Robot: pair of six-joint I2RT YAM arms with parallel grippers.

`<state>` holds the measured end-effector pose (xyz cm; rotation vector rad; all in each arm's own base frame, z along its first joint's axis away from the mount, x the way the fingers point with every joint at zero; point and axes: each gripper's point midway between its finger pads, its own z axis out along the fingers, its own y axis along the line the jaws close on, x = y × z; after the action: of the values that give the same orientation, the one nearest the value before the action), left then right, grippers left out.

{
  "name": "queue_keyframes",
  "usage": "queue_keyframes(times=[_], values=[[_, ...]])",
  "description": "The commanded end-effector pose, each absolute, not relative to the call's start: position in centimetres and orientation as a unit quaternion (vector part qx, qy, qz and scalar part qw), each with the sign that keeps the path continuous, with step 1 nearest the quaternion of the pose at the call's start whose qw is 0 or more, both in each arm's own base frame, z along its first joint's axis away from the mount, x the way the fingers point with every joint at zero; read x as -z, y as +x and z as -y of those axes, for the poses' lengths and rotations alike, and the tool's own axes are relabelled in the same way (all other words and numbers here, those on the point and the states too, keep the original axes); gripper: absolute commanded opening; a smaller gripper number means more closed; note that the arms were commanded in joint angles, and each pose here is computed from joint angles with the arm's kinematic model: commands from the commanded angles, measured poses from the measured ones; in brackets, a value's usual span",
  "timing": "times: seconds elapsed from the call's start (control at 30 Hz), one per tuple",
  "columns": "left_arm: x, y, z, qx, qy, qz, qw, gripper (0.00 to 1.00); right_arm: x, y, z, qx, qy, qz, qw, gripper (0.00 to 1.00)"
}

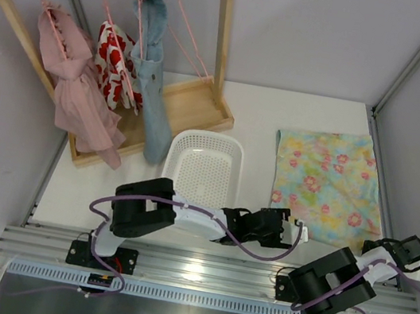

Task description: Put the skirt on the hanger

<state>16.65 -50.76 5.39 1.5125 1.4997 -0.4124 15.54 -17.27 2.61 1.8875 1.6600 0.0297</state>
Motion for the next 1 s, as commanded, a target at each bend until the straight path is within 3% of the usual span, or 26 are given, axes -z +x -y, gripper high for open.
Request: queue_keyframes(times=[0.0,0.47,0.53,0.73,0.83,0.87,0.97], values=[[-7.3,17.7,53.1,0.174,0.589,-0.606,0.506,0.67,-3.1,16.2,17.6,-0.028,0.712,-0.624,0.321,0.0],[-4.8,20.2,52.7,0.186,0.554,-0.65,0.485,0.63,-3.3,16.5,17.5,-0.047,0.714,-0.618,0.325,0.0],[-4.3,20.1,52.6,0.19,0.555,-0.653,0.479,0.52,-3.4,16.5,17.5,-0.048,0.714,-0.618,0.326,0.0],[-3.5,19.3,52.6,0.204,0.569,-0.648,0.464,0.36,-3.5,16.5,17.6,-0.046,0.713,-0.617,0.331,0.0],[-3.8,19.0,52.8,0.213,0.571,-0.645,0.461,0.16,-3.6,16.5,17.6,-0.045,0.712,-0.617,0.332,0.0],[-4.0,19.0,52.7,0.215,0.571,-0.646,0.46,0.0,-3.7,16.5,17.6,-0.045,0.711,-0.617,0.333,0.0],[-5.4,17.8,52.3,0.24,0.571,-0.642,0.452,0.0,-4.1,16.7,17.8,-0.046,0.709,-0.616,0.34,0.0]])
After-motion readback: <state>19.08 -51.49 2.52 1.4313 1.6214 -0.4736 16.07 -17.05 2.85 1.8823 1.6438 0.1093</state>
